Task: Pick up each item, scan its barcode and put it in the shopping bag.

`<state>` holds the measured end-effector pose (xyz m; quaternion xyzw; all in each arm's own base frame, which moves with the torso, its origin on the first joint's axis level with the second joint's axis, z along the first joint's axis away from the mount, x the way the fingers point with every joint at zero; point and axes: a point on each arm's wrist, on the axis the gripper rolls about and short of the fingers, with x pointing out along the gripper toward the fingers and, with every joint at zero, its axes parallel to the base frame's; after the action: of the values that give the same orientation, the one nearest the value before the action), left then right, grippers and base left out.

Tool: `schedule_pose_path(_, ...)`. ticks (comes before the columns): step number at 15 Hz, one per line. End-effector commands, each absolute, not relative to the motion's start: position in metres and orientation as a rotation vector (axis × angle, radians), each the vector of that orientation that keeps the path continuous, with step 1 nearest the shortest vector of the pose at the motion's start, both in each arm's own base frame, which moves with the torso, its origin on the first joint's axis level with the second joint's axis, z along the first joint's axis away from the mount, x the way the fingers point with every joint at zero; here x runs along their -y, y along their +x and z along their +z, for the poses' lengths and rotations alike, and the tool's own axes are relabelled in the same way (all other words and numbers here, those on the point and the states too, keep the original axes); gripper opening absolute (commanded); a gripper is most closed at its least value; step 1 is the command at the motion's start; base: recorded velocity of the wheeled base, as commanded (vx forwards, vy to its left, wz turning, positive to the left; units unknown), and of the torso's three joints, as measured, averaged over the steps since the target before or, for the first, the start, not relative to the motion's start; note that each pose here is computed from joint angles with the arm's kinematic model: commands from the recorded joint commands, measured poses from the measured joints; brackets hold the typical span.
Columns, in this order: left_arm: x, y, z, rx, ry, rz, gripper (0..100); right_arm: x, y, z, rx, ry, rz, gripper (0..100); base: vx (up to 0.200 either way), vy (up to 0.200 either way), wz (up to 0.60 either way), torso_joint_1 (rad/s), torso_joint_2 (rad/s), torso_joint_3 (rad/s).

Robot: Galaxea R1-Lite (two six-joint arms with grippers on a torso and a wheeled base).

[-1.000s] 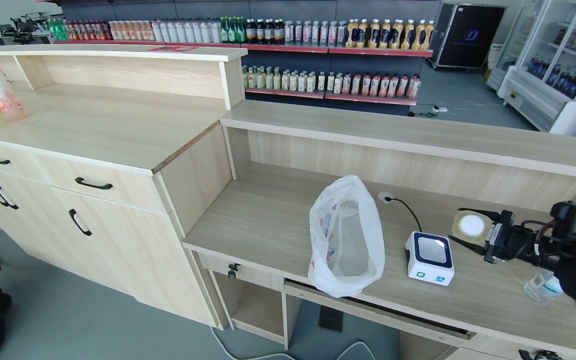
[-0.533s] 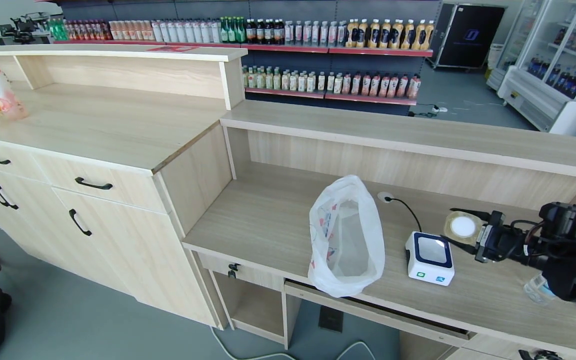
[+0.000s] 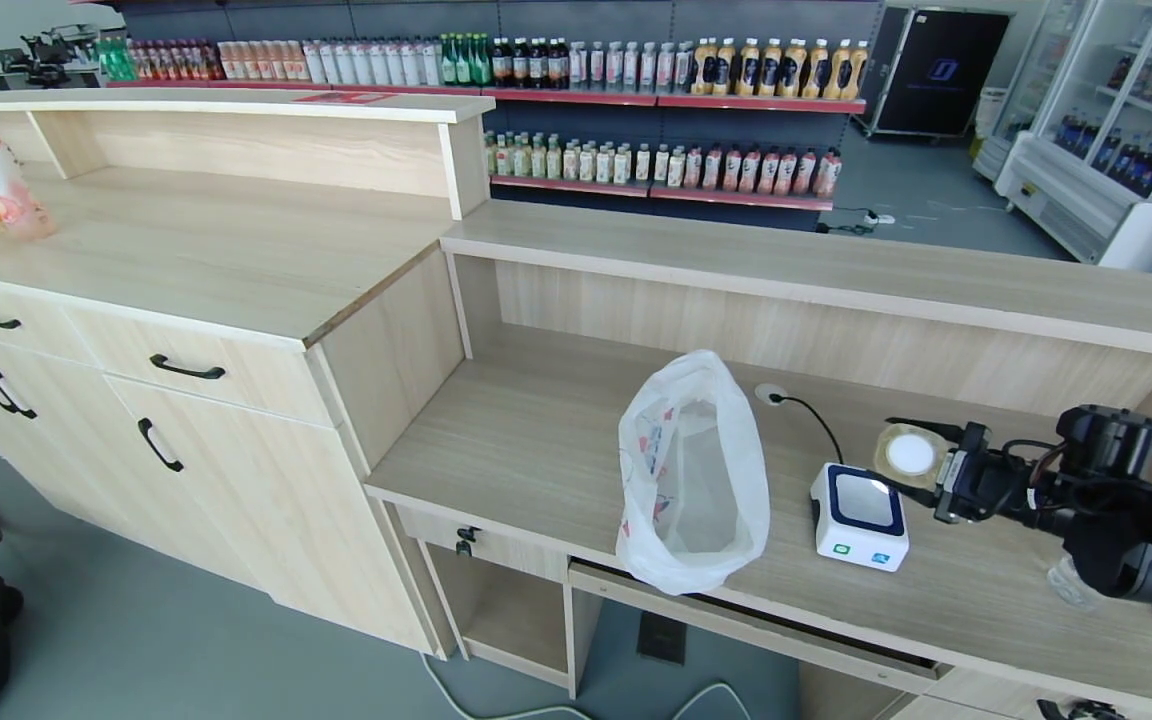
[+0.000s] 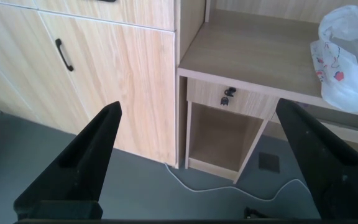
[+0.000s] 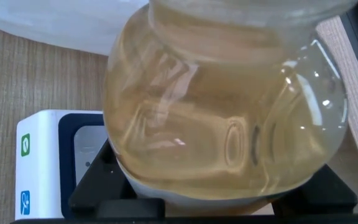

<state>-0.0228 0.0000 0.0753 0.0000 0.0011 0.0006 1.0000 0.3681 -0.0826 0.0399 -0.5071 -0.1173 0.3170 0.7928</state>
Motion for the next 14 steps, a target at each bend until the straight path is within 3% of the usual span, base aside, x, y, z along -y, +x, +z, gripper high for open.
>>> schedule_pose_path(1,0.000,-0.023,0.075,-0.002,0.000,0.002,100,0.083,0.371,0.036,0.250,-1.088,0.686,0,0.000,0.000,0.00,0.000,0.00,0.000)
schedule_pose_path(14,0.000,-0.023,0.075,-0.002,0.000,0.002,100,0.069,0.387,0.026,0.301,-1.068,0.701,0,0.000,0.000,0.00,0.000,0.00,0.000)
